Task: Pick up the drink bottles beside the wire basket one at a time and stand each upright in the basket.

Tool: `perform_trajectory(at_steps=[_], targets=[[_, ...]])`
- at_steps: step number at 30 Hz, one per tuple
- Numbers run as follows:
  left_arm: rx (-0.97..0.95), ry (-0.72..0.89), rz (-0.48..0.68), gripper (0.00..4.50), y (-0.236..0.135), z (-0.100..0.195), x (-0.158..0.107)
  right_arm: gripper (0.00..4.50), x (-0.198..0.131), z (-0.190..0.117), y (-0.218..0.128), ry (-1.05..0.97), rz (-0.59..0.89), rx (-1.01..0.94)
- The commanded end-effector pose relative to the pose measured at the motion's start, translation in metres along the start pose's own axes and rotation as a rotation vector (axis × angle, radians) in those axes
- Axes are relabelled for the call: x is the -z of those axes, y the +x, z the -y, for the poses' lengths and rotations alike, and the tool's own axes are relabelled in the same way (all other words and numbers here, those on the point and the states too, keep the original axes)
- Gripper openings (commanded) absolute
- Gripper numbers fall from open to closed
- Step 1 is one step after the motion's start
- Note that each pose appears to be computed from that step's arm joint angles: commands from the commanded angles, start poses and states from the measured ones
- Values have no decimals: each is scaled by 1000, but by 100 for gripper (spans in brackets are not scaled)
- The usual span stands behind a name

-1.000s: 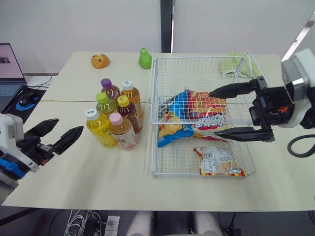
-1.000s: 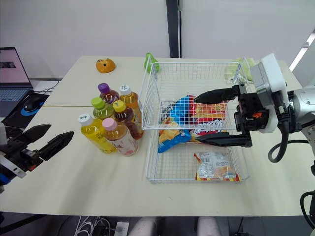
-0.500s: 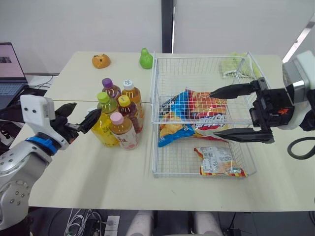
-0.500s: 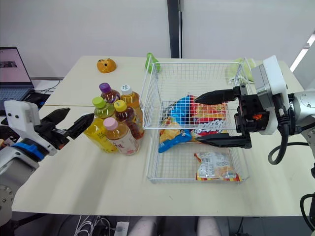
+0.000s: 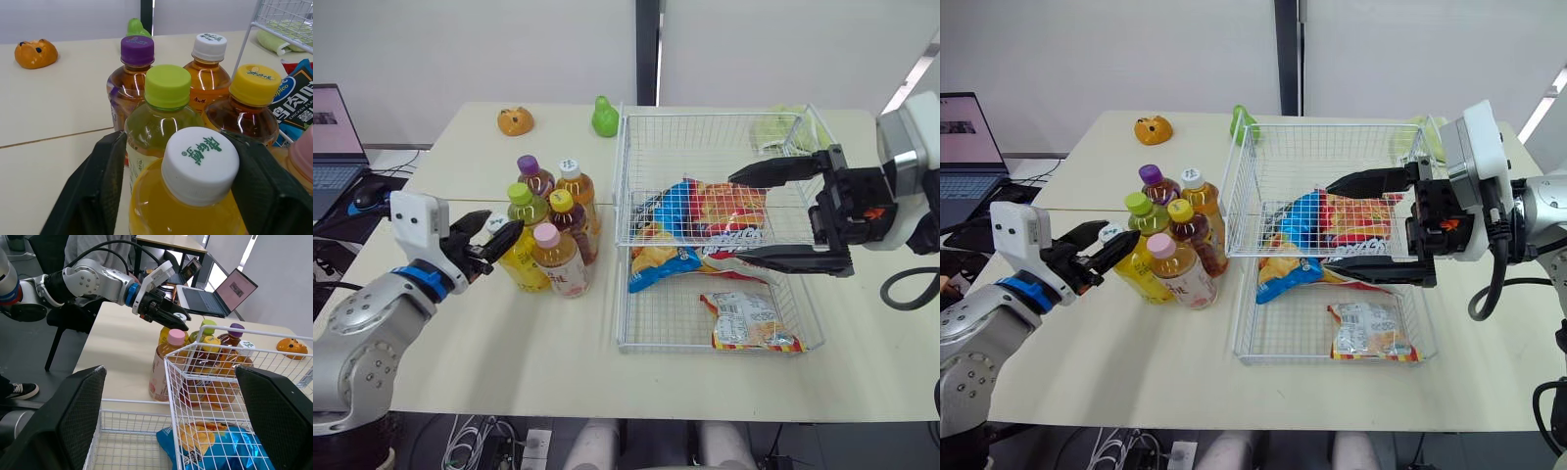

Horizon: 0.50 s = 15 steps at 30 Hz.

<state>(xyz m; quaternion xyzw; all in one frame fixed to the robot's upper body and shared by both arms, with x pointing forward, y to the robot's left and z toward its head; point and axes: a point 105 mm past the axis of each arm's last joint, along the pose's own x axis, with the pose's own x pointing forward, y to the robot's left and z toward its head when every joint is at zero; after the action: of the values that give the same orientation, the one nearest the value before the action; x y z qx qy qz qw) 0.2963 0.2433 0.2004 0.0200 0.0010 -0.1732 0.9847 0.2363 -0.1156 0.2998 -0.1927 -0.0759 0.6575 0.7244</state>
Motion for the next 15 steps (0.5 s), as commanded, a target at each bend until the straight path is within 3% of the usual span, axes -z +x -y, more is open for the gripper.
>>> perform_trajectory(at_steps=[1, 2, 9, 15], targets=[[7, 20, 41, 170, -2, 2, -7, 450, -11, -1, -1, -50, 14, 8], [9, 19, 41, 138, -3, 3, -7, 450, -11, -1, -2, -50, 14, 9], [32, 56, 70, 137, -20, 5, -13, 450, -11, 1, -4, -61, 3, 24], [44, 99, 101, 137, -41, -7, -42, 450, -10, 5, -7, -67, -3, 37]])
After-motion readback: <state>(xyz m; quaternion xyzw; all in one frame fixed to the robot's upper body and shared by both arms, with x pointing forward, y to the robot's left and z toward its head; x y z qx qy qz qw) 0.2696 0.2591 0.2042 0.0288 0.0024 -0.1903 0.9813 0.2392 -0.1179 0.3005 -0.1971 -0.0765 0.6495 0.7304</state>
